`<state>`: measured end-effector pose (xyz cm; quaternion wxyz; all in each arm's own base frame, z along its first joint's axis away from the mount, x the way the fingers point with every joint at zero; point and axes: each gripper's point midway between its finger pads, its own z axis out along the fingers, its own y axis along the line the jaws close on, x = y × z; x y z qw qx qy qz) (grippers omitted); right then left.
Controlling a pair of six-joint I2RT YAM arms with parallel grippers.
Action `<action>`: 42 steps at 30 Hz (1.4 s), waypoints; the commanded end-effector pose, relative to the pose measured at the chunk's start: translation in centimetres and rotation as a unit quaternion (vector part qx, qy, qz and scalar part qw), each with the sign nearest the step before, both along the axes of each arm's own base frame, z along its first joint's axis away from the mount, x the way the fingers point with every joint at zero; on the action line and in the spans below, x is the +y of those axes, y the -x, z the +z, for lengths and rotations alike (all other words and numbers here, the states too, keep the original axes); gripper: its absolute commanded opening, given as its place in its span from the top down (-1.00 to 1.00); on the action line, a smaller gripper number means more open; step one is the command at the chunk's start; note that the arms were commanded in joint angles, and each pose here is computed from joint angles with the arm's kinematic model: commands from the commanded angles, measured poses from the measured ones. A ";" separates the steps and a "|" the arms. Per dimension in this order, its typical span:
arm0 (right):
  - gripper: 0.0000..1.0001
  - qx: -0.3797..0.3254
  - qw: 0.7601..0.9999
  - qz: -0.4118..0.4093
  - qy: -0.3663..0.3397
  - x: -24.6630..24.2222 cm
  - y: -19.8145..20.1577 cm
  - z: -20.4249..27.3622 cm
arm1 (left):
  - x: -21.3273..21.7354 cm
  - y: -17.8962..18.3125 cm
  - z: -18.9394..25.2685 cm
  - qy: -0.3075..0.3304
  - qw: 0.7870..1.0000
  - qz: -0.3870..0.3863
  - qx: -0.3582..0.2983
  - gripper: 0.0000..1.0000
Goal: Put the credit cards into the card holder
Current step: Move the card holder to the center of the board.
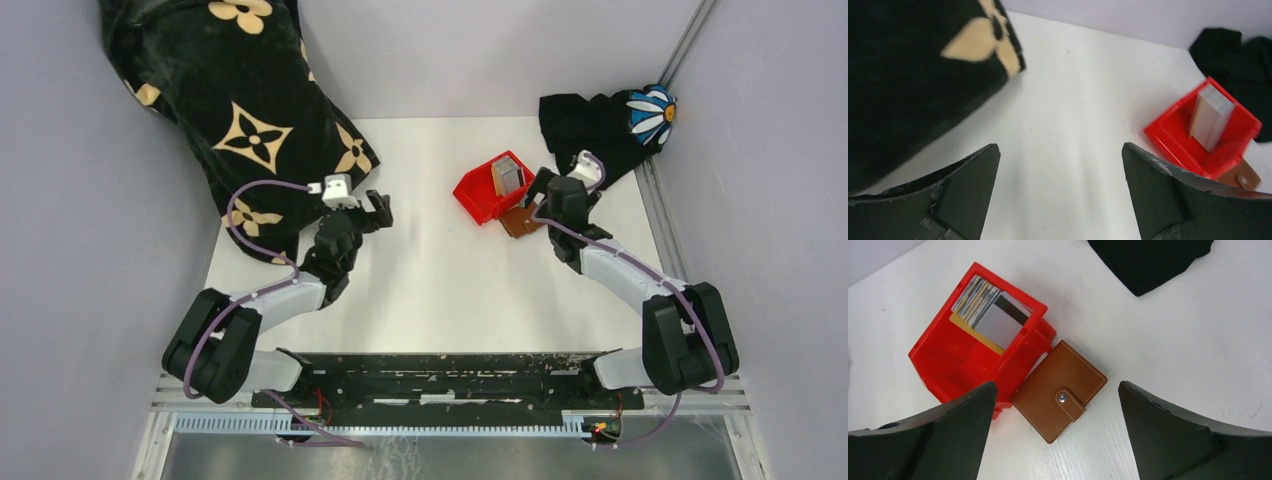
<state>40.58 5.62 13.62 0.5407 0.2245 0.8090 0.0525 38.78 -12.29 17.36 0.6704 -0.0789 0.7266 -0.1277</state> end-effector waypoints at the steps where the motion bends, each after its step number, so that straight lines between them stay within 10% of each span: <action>1: -0.99 0.010 0.994 -0.055 0.098 -1.1 0.7 1.5 | -3.4 -0.1 1.0 -0.025 1.000 0.001 -0.013 -0.98; 42: -0.61 0.079 0.966 -0.089 -0.228 0.1 0.7 -11.7 | -11.0 2.1 -2.5 0.021 0.996 -0.078 0.039 -0.99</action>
